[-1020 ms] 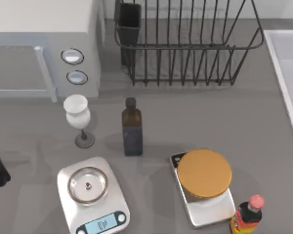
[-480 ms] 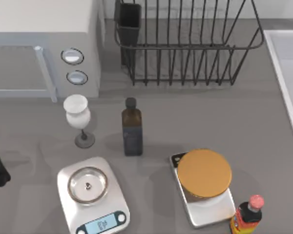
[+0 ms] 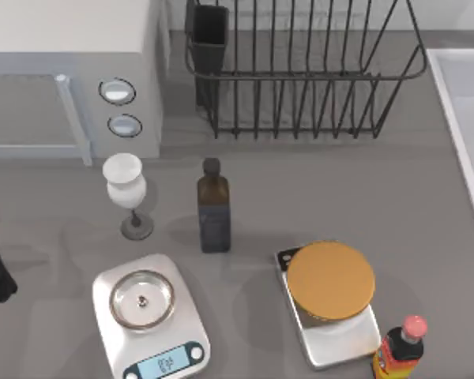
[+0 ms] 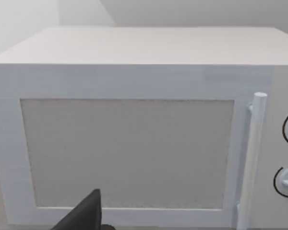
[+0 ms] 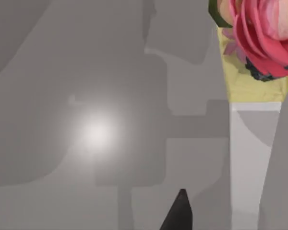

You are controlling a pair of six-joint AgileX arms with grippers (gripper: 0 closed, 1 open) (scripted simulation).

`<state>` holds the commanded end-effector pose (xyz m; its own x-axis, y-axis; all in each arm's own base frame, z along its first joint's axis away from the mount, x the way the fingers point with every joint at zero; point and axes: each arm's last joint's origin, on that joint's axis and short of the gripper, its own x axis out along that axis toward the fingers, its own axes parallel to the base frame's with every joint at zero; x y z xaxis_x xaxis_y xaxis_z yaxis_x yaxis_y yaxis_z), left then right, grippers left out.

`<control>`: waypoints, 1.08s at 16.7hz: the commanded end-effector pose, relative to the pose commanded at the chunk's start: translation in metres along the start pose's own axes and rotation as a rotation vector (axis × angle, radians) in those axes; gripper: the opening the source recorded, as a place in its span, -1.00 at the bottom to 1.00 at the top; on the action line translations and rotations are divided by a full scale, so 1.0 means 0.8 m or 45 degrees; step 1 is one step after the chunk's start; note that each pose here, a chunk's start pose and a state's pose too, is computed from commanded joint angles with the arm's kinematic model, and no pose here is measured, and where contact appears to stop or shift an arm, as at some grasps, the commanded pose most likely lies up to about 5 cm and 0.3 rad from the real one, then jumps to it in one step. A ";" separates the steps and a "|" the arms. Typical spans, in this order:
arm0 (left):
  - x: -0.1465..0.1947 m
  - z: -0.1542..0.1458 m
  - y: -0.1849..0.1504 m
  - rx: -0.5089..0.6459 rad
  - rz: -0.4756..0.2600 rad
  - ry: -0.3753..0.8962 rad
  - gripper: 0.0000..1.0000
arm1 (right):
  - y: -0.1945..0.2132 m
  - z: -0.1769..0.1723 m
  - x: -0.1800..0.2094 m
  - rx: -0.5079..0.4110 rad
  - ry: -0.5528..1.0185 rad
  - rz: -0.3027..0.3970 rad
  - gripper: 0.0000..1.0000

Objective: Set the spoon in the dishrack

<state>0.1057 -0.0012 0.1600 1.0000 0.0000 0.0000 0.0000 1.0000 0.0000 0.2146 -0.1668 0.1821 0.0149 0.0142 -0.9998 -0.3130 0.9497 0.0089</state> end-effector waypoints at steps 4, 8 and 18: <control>0.000 0.000 0.000 0.000 0.000 0.000 1.00 | 0.005 -0.001 -0.083 0.000 0.027 0.040 -1.00; 0.000 0.000 0.000 0.000 0.000 0.000 1.00 | 0.022 -0.008 -0.152 0.001 0.005 0.005 -1.00; 0.000 0.000 0.000 0.000 0.000 0.000 1.00 | 0.029 0.010 -0.165 -0.027 -0.003 -0.108 -1.00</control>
<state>0.1057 -0.0012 0.1600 1.0000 0.0000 0.0000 0.0000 1.0000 0.0000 0.2131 -0.1439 0.3147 0.0440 -0.0651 -0.9969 -0.3304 0.9408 -0.0760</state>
